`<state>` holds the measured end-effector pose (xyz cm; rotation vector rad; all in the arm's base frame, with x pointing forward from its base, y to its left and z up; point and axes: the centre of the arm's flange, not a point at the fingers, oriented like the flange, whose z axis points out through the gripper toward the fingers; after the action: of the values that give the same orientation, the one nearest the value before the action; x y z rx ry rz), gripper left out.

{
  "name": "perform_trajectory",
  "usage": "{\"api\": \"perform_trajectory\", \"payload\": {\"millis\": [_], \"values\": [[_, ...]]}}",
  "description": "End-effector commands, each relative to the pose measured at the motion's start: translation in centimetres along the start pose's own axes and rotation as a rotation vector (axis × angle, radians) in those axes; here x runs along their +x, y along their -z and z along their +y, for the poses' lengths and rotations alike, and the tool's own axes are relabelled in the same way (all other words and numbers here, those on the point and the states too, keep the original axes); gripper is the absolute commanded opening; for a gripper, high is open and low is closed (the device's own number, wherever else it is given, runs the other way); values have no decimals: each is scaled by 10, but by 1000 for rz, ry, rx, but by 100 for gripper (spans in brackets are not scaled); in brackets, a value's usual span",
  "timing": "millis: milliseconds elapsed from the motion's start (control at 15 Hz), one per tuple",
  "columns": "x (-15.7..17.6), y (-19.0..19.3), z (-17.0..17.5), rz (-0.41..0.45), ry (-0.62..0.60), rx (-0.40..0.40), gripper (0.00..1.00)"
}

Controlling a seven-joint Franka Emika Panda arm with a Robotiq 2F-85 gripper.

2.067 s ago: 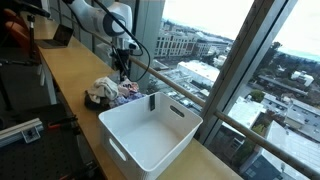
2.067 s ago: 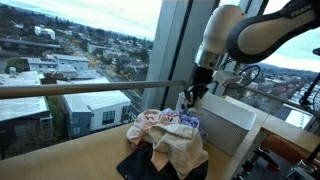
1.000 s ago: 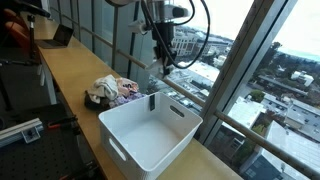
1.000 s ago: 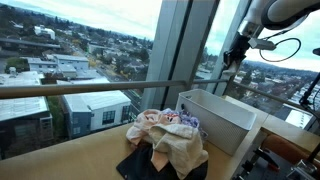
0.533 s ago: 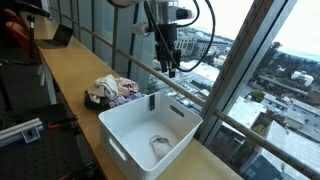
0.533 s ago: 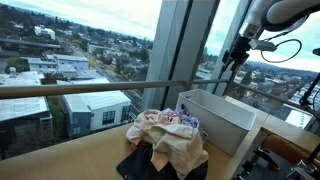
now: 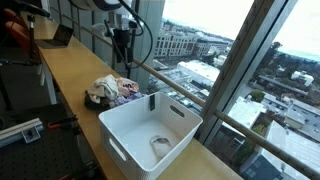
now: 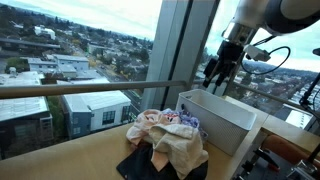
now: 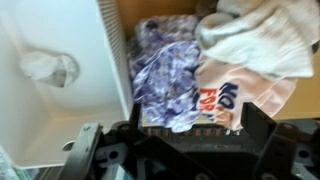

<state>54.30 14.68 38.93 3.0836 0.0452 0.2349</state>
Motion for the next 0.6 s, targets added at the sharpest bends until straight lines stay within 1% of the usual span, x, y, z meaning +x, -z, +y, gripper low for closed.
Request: {"api": "perform_trajectory", "payload": {"millis": [0,133,267,400,533], "values": [[-36,-63,-77,-80,119,77,100],[-52,-90,-108,-116,178,107,100],[-53,-104,-127,-132,218,119,100],[-48,-115,-133,-133,254,107,100],[-40,-127,-130,-135,279,89,100]]}}
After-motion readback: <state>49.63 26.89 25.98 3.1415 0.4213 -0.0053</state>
